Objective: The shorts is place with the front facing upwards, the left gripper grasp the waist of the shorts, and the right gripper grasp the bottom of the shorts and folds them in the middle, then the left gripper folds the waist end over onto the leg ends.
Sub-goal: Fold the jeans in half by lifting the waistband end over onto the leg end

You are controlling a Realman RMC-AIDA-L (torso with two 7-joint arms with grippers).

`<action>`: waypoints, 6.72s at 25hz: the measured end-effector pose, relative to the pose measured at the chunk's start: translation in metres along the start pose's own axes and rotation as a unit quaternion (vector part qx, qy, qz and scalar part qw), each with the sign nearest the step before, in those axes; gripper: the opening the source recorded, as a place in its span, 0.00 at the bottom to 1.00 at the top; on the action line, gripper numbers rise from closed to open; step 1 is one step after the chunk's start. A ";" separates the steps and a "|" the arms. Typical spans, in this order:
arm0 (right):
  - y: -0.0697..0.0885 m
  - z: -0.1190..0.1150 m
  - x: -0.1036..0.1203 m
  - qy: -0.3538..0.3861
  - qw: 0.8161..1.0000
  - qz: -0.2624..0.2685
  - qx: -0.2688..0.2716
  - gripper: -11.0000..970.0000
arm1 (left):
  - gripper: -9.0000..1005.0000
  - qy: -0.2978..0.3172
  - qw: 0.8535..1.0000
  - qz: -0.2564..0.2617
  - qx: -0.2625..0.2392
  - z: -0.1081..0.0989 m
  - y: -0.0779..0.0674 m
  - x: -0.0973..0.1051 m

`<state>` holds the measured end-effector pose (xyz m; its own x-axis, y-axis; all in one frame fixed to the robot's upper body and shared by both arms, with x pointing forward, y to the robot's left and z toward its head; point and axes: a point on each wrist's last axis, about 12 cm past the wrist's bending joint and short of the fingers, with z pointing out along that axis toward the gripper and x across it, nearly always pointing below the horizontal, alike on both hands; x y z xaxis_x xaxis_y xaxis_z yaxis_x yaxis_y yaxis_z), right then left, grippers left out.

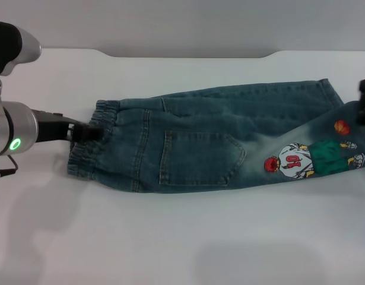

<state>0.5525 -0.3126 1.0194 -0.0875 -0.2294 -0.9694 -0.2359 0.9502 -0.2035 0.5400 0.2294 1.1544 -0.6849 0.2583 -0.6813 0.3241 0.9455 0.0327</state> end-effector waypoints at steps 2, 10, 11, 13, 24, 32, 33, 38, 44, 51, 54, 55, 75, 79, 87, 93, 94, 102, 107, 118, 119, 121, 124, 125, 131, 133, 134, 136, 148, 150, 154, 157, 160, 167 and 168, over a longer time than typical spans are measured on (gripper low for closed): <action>0.008 0.002 0.002 0.006 1.000 0.003 -0.010 0.05 | 0.82 0.015 1.000 -0.001 0.003 -0.003 -0.002 0.002; 0.030 -0.003 -0.002 -0.034 0.998 0.029 -0.050 0.01 | 0.81 0.032 0.999 0.003 0.009 -0.002 -0.006 0.006; 0.034 -0.003 -0.003 -0.037 0.997 0.033 -0.059 0.01 | 0.81 0.036 0.999 0.004 0.009 0.000 -0.006 0.007; 0.048 -0.003 -0.003 -0.039 0.995 0.042 -0.085 0.01 | 0.80 0.039 0.999 0.005 0.010 0.001 -0.007 0.008; 0.075 0.004 -0.009 -0.035 0.988 0.047 -0.146 0.01 | 0.78 0.065 0.998 0.014 0.019 0.011 -0.014 0.019; 0.077 0.004 -0.010 -0.035 0.986 0.050 -0.156 0.01 | 0.77 0.071 0.997 0.015 0.021 0.018 -0.015 0.021; 0.077 0.004 -0.010 -0.034 0.986 0.050 -0.157 0.01 | 0.76 0.071 0.997 0.015 0.021 0.018 -0.015 0.021; 0.078 0.002 -0.009 -0.035 0.985 0.051 -0.160 0.01 | 0.75 0.069 0.997 0.019 0.019 0.017 -0.015 0.018; 0.079 0.001 -0.009 -0.034 0.984 0.055 -0.165 0.01 | 0.74 0.065 0.998 0.015 0.012 0.014 -0.011 0.018; 0.080 0.003 -0.010 -0.036 0.984 0.055 -0.168 0.01 | 0.73 0.079 0.997 0.014 0.006 0.020 -0.008 0.023; 0.080 0.003 -0.010 -0.036 0.983 0.056 -0.171 0.01 | 0.72 0.080 0.997 0.015 0.006 0.023 -0.008 0.025; 0.080 0.003 -0.010 -0.036 0.983 0.057 -0.172 0.01 | 0.72 0.081 0.997 0.017 0.006 0.023 -0.008 0.025; 0.077 0.004 -0.014 -0.042 0.982 0.076 -0.170 0.01 | 0.45 0.078 0.996 0.036 0.017 0.030 -0.010 0.025; 0.077 0.004 -0.014 -0.042 0.982 0.076 -0.170 0.01 | 0.27 0.075 0.996 0.034 0.017 0.029 -0.009 0.024; 0.077 0.004 -0.012 -0.037 0.982 0.075 -0.168 0.01 | 0.05 0.037 0.998 0.039 0.018 0.013 -0.012 0.010; 0.077 0.004 -0.012 -0.036 0.982 0.075 -0.168 0.01 | 0.05 -0.017 0.999 0.042 0.025 -0.011 -0.018 -0.007; 0.077 0.004 -0.012 -0.036 0.982 0.075 -0.167 0.01 | 0.05 -0.022 0.999 0.043 0.025 -0.014 -0.019 -0.008; 0.078 0.012 -0.013 -0.022 0.984 0.072 -0.164 0.01 | 0.05 -0.092 0.993 0.062 0.036 -0.047 -0.032 -0.030; 0.082 0.019 -0.018 -0.021 0.983 0.071 -0.170 0.01 | 0.05 -0.108 0.990 0.071 0.056 -0.054 -0.039 -0.033; 0.104 0.038 -0.031 0.002 0.975 0.082 -0.204 0.01 | 0.05 -0.142 0.982 0.078 0.093 -0.059 -0.047 -0.046; 0.108 0.039 -0.031 0.005 0.974 0.083 -0.210 0.01 | 0.05 -0.143 0.982 0.079 0.093 -0.058 -0.047 -0.047; 0.114 0.039 -0.032 0.010 0.972 0.083 -0.221 0.01 | 0.05 -0.145 0.982 0.079 0.093 -0.059 -0.048 -0.047; 0.123 0.040 -0.034 0.019 0.967 0.088 -0.239 0.01 | 0.05 -0.149 0.981 0.079 0.092 -0.059 -0.047 -0.048; 0.127 0.041 -0.035 0.022 0.965 0.093 -0.246 0.01 | 0.05 -0.151 0.981 0.078 0.091 -0.059 -0.047 -0.049; 0.147 0.043 -0.038 0.050 0.953 0.097 -0.282 0.01 | 0.05 -0.162 0.980 0.074 0.085 -0.058 -0.043 -0.051; 0.156 0.044 -0.039 0.060 0.949 0.091 -0.295 0.01 | 0.05 -0.166 0.980 0.072 0.081 -0.056 -0.040 -0.051; 0.156 0.044 -0.039 0.060 0.949 0.091 -0.295 0.01 | 0.05 -0.166 0.980 0.071 0.081 -0.055 -0.040 -0.051; 0.164 0.045 -0.040 0.066 0.946 0.086 -0.307 0.01 | 0.05 -0.166 0.980 0.070 0.080 -0.055 -0.039 -0.051; 0.147 0.032 -0.029 0.041 0.956 0.091 -0.277 0.01 | 0.05 -0.166 0.982 0.061 0.066 -0.048 -0.028 -0.050; 0.138 0.030 -0.025 0.041 0.960 0.095 -0.260 0.01 | 0.05 -0.166 0.982 0.059 0.063 -0.049 -0.026 -0.050; 0.101 0.021 -0.007 0.044 0.976 0.111 -0.181 0.01 | 0.05 -0.166 0.983 0.057 0.060 -0.049 -0.024 -0.050; 0.095 0.019 -0.006 0.041 0.978 0.114 -0.168 0.01 | 0.05 -0.166 0.983 0.059 0.059 -0.048 -0.023 -0.051; 0.093 0.018 -0.006 0.037 0.979 0.117 -0.162 0.01 | 0.05 -0.168 0.982 0.062 0.060 -0.046 -0.024 -0.052; 0.101 0.036 -0.023 0.024 0.977 0.102 -0.184 0.01 | 0.05 -0.174 0.981 0.065 0.063 -0.044 -0.027 -0.055; 0.106 0.041 -0.028 0.023 0.976 0.098 -0.192 0.01 | 0.05 -0.174 0.981 0.065 0.063 -0.044 -0.027 -0.055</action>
<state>0.5701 -0.1968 1.0191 -0.2082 -0.0693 -0.9756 -0.5553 0.8295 0.0596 0.5398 0.1986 1.2233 -0.3753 0.2712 -0.8863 0.4871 0.8713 0.0603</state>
